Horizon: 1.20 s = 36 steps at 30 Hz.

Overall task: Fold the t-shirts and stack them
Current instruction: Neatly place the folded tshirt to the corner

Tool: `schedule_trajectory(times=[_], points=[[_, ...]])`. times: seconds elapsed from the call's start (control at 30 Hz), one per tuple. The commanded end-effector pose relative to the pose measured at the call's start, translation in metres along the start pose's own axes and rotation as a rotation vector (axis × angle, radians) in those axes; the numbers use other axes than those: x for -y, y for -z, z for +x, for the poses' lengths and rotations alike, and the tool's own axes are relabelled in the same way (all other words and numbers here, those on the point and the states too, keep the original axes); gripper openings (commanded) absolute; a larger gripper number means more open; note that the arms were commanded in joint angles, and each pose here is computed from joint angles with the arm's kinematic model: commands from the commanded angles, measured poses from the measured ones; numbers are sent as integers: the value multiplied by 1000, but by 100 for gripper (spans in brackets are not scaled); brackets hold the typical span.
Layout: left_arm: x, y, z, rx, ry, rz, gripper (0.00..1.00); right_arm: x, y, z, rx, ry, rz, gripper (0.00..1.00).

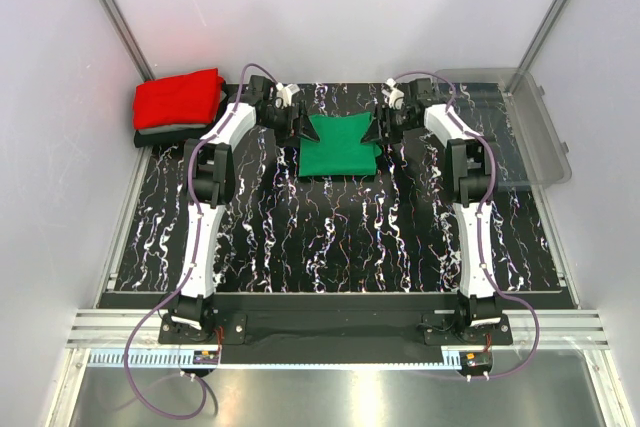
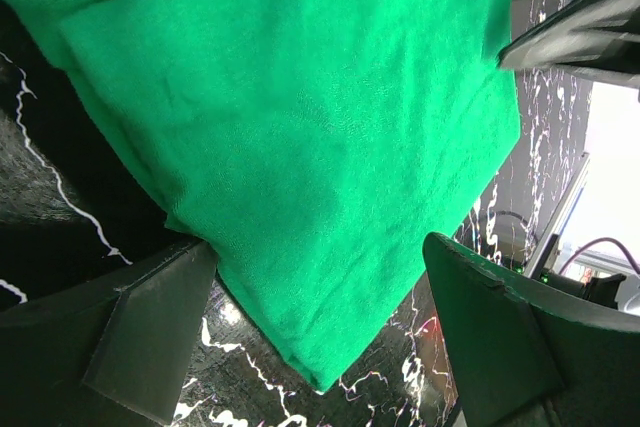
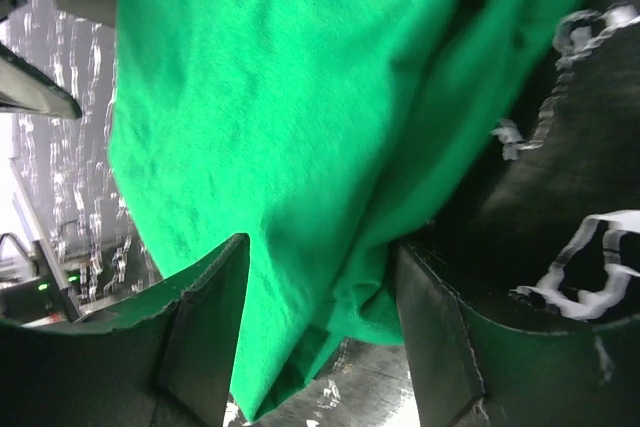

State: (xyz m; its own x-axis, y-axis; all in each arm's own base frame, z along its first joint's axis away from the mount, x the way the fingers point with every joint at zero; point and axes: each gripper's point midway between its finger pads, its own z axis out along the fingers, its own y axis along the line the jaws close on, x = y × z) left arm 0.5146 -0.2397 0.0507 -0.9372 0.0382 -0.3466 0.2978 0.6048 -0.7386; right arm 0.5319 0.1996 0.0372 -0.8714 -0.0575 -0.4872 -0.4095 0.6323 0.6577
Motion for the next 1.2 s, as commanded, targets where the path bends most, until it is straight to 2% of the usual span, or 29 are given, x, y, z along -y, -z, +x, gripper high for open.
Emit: schedule_trajectory(times=[0.0, 0.17, 0.4, 0.5, 0.53, 0.6, 0.63, 0.7, 0.77, 0.87, 0.9, 1.03, 1.17], points=[[-22, -10, 25, -67, 47, -87, 93, -8, -13, 13, -36, -15, -4, 66], [-23, -12, 30, -78, 58, -82, 92, -14, -19, 22, -58, -23, -11, 66], [-24, -19, 50, -131, 97, -51, 82, -16, -19, 14, -43, -14, 1, 66], [-19, -23, 57, -151, 120, -9, 66, -17, -21, 15, -45, -12, 2, 66], [-19, -25, 59, -155, 123, -2, 54, -18, -22, 16, -46, -12, 1, 66], [-15, -26, 59, -156, 122, 10, 36, -18, -22, 16, -48, -13, 0, 66], [-13, -25, 58, -155, 119, 15, 18, -20, -21, 16, -48, -8, -1, 66], [-11, -21, 53, -142, 100, 6, 0, -21, -15, 12, -38, 6, 16, 66], [1, -10, 42, -119, 54, -5, 0, -31, 2, 1, -12, 35, 29, 66], [11, 13, 19, -64, -76, -103, 0, -34, 46, -23, 61, 67, 93, 67], [6, 21, 11, -50, -150, -163, 0, -26, 59, -29, 79, 112, 142, 68], [29, 65, -21, 25, -343, -275, 0, -11, 124, -50, 165, 134, 259, 69], [37, 99, -32, 50, -441, -358, 0, -10, 141, -48, 172, 150, 296, 70]])
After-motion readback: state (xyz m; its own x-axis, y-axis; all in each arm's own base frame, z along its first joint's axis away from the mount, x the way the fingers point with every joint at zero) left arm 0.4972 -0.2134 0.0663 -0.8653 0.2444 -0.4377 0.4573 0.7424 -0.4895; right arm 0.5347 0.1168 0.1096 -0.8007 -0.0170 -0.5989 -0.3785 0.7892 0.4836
